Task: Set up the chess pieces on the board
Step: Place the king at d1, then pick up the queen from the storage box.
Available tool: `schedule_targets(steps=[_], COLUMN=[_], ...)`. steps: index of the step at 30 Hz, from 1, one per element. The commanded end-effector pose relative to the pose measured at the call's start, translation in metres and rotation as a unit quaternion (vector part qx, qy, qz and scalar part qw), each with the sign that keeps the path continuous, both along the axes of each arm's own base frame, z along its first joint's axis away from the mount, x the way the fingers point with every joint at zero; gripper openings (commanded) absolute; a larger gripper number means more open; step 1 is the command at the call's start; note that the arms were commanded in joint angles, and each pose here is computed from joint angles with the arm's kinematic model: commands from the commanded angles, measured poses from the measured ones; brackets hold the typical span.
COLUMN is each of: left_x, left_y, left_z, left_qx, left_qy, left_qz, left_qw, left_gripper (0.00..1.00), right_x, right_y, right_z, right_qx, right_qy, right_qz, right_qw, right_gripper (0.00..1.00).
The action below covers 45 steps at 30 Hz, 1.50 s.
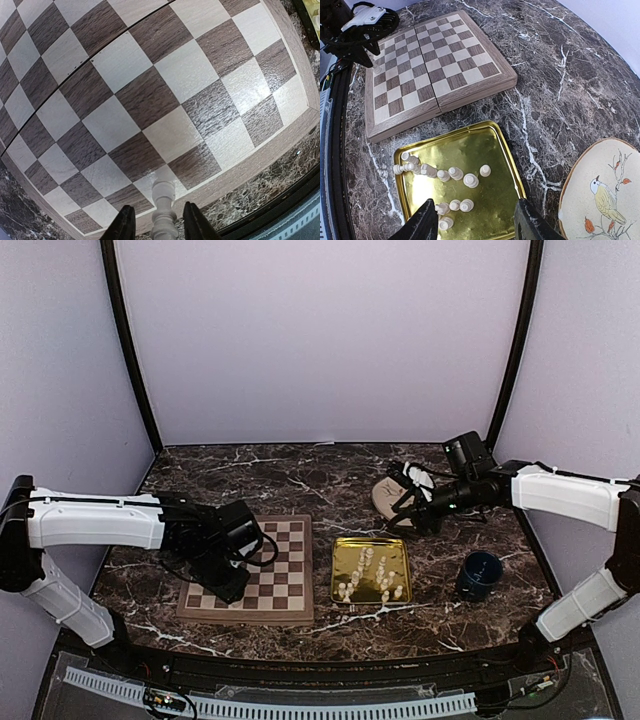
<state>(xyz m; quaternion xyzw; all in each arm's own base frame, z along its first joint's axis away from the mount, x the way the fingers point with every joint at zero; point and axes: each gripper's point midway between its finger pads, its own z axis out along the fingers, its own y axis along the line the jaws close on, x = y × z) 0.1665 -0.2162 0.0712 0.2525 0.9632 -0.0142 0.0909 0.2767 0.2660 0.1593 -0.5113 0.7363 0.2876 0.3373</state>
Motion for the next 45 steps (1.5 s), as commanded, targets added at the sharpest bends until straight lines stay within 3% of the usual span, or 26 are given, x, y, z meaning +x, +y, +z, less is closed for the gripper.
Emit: schedule_targets(steps=[1,6,11,19,26,28,29,31,38,45], left_x=[0.0,0.011,0.04,0.098,0.159,0.175,0.181,0.194,0.241,0.237], left_y=[-0.002,-0.006,-0.015,-0.023,-0.027,-0.029,-0.033,-0.035,-0.029,-0.017], left_z=[0.004,0.025,0.069,0.125,0.163,0.165,0.164,0.16,0.142,0.141], left_qx=[-0.005,-0.019,-0.053,-0.139,-0.136,-0.141,-0.149,-0.162,-0.177,-0.186], left_qy=[-0.005,-0.041,-0.138,-0.251,-0.353,-0.359,-0.355,-0.349,-0.342,-0.344], left_qz=[-0.004,-0.007,-0.025,-0.039,-0.063,-0.067,-0.08,-0.084,-0.048,-0.036], left_qw=[1.0,0.999,0.989,0.957,0.923,0.92,0.919,0.919,0.922,0.92], left_gripper=[0.37,0.38,0.47,0.55,0.66,0.63,0.52,0.47,0.52,0.52], right_x=[0.002,0.001,0.001,0.0,-0.001,-0.003,-0.004,-0.005,-0.015,-0.015], right_y=[0.004,0.005,0.005,0.002,-0.005,-0.005,-0.005,-0.004,0.012,0.05], right_z=[0.005,0.006,0.007,0.022,0.03,0.032,0.032,0.031,0.023,0.016], right_qx=[0.009,0.01,0.01,0.009,0.0,0.0,-0.001,-0.006,-0.037,-0.141], right_qy=[-0.007,-0.006,-0.007,-0.03,-0.062,-0.064,-0.066,-0.069,-0.076,-0.109], right_qz=[0.01,0.013,0.015,0.013,0.009,0.013,0.014,0.016,0.041,0.087], right_qw=[1.0,1.0,1.0,0.999,0.998,0.998,0.998,0.997,0.996,0.98], right_gripper=[0.53,0.53,0.53,0.53,0.57,0.57,0.57,0.57,0.58,0.56])
